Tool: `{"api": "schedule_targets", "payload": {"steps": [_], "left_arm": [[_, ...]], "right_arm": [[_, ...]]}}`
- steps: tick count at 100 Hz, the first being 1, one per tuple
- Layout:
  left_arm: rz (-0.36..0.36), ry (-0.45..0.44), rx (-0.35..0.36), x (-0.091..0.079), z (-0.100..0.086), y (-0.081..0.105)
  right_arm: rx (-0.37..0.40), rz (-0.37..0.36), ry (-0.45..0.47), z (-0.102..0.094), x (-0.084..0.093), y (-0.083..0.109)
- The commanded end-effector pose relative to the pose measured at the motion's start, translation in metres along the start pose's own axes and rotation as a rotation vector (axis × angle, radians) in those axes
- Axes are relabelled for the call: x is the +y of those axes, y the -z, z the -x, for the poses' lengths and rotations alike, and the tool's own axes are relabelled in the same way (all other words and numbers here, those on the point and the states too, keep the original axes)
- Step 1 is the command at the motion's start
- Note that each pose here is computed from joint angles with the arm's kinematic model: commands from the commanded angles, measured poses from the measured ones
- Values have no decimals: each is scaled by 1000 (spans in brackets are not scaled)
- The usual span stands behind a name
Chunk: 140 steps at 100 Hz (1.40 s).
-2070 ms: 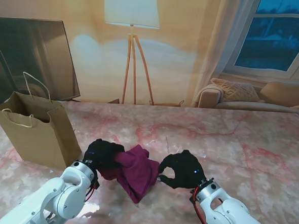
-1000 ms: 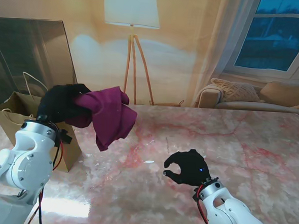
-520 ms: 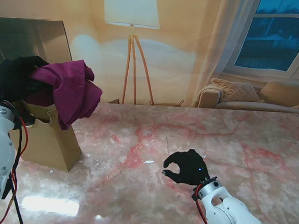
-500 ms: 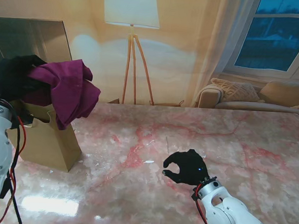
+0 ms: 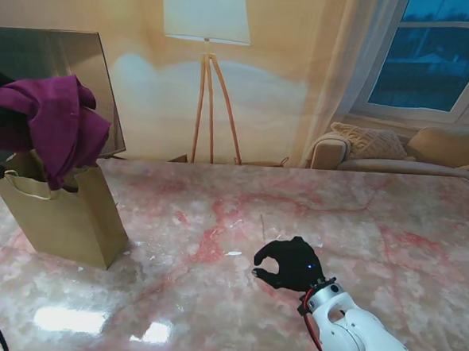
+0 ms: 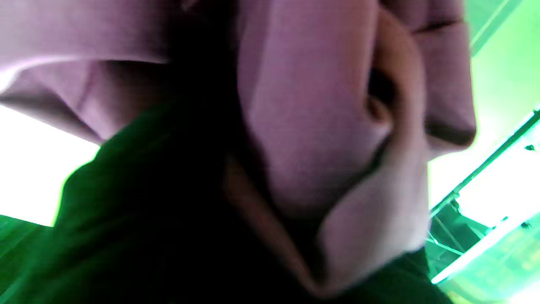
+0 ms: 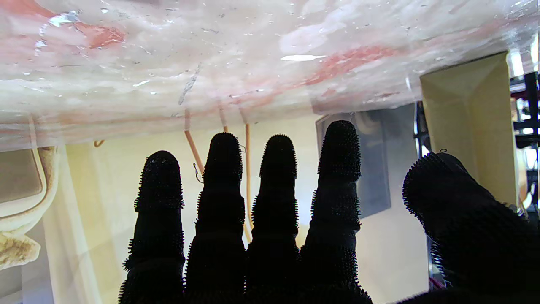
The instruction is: Fold the socks and the shorts into the kraft paper bag
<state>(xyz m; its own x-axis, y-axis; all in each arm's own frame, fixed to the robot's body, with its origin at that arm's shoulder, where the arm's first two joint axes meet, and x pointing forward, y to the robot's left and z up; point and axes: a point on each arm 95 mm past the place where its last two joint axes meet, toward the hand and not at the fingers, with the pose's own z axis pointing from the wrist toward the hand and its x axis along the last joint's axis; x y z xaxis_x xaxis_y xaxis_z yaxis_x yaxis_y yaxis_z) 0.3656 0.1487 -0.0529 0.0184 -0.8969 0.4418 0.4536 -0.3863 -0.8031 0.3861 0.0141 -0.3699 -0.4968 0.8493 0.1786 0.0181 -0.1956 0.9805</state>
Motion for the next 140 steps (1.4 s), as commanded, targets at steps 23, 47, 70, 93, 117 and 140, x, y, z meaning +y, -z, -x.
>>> {"api": "schedule_targets", "payload": {"steps": [23,47,70,93,117,140], "left_arm": [[-51,-108,-20,0,17,-15],[-86,-63,-21,14,10,-15],[-84,-63,-20,16,9,-20],[-46,-144,-19,26,15,-31],[10,-218,-20,29,33,-27],[77,-311,-11,33,47,-21]], "right_arm": [[5,-19,-15,-4,-9,1],[5,-29,-22,-3,-13,-1],[7,-33,-37,-5,-18,-3],[12,-41,-41,-6,-17,-7],[13,-38,-41,-8,-15,-11],[12,-47,-51,-9,-20,-12]]}}
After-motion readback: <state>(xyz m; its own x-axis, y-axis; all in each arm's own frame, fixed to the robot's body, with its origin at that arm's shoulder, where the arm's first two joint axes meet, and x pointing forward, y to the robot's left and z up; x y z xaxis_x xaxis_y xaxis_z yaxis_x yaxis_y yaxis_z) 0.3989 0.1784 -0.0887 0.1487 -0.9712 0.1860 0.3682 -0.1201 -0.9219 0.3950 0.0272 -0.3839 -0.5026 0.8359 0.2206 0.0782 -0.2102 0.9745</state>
